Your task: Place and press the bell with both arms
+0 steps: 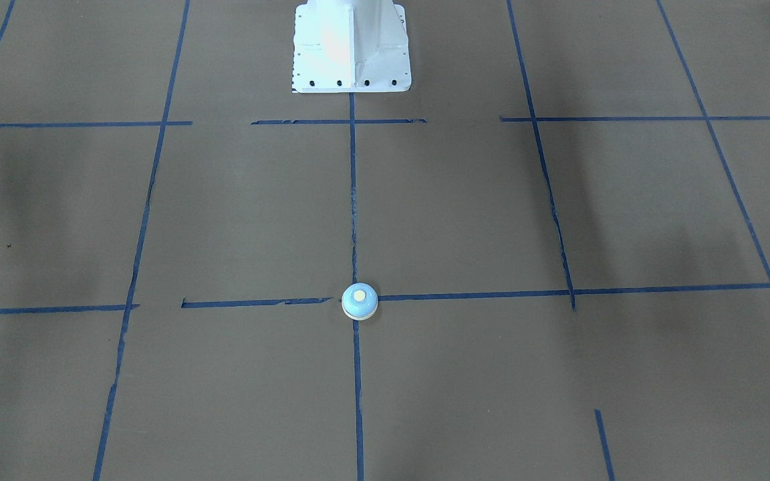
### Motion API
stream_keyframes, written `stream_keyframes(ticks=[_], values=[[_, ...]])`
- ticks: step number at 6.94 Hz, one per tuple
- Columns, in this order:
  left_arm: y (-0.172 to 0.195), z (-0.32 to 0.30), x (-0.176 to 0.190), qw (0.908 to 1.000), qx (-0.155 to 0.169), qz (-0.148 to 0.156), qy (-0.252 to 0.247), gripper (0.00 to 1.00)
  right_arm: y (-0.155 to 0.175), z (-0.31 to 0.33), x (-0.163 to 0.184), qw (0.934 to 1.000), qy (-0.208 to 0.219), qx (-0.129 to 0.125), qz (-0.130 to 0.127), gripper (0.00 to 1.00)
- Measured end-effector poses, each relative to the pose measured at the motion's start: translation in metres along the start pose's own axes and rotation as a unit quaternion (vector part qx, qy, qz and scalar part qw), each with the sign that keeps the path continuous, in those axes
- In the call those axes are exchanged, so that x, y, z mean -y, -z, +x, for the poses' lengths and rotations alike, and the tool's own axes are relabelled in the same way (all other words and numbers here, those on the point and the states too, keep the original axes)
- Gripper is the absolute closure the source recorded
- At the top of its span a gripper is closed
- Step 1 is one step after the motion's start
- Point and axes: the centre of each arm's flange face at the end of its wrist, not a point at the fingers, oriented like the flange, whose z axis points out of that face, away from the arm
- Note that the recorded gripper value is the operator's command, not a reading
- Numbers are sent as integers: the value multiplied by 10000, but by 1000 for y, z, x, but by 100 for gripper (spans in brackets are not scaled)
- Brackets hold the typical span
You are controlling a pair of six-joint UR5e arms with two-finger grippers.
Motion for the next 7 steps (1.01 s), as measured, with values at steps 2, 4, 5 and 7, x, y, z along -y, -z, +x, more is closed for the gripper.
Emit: stream_keyframes(ticks=[2, 4, 5, 7], values=[[-3, -2, -11, 10000, 21, -49, 40, 0, -4, 68, -81, 9991, -420, 54, -85, 0], [-8, -3, -30, 9999, 17, -101, 81, 0, -15, 89, -118, 9972, -707, 64, -215, 0], [-7, -1, -32, 9999, 18, -91, 70, 0, -17, 91, -124, 9970, -737, 70, -240, 0], [-6, 0, -32, 10000, 16, -76, 61, 0, -19, 92, -129, 9968, -753, 75, -264, 0]])
